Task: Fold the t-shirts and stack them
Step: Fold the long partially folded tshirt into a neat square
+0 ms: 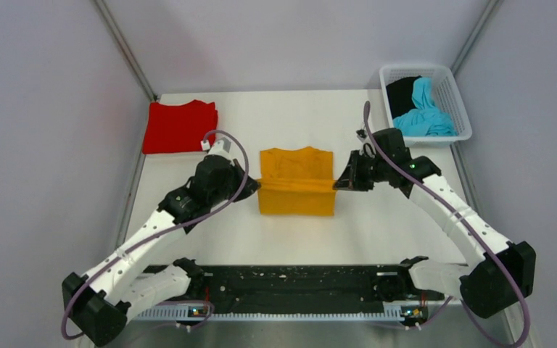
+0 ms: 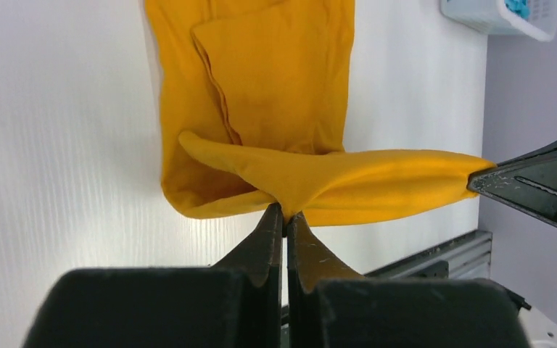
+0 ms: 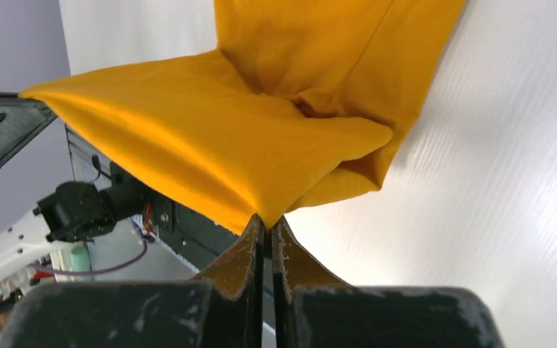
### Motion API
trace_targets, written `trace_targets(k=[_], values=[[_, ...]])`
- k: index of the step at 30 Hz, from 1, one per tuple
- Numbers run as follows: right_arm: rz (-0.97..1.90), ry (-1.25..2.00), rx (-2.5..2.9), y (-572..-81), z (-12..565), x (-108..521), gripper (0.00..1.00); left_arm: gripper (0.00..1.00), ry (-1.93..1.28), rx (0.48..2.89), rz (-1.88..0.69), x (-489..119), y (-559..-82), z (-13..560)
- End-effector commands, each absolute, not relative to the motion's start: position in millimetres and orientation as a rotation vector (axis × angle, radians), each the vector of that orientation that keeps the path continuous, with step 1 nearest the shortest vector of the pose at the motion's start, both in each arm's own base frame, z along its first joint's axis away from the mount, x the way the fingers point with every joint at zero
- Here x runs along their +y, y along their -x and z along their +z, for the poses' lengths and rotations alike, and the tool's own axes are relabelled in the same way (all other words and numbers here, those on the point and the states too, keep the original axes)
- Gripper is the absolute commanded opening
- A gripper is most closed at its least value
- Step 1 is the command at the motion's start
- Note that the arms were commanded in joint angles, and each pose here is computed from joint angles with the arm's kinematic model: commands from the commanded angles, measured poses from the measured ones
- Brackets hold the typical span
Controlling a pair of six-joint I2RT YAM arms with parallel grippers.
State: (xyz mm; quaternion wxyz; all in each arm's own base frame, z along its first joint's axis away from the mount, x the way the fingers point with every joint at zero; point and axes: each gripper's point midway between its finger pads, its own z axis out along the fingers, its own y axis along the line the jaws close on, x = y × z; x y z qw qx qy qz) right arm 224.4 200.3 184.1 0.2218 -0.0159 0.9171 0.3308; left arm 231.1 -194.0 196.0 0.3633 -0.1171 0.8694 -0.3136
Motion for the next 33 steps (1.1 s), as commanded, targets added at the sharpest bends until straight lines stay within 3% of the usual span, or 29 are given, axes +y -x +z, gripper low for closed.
trace_targets(k=[1,16,33], values=[[0.804,-0.012,2.406,-276,207,183,0.0,0.0,0.264,2.086,-0.678,-185,-284,237],[0.743,-0.121,2.423,-360,187,177,0.0,0.0,0.233,2.202,-0.724,-198,-385,207],[0.727,-0.208,2.513,-426,121,181,0.0,0.0,0.255,2.372,-0.79,-202,-455,145]])
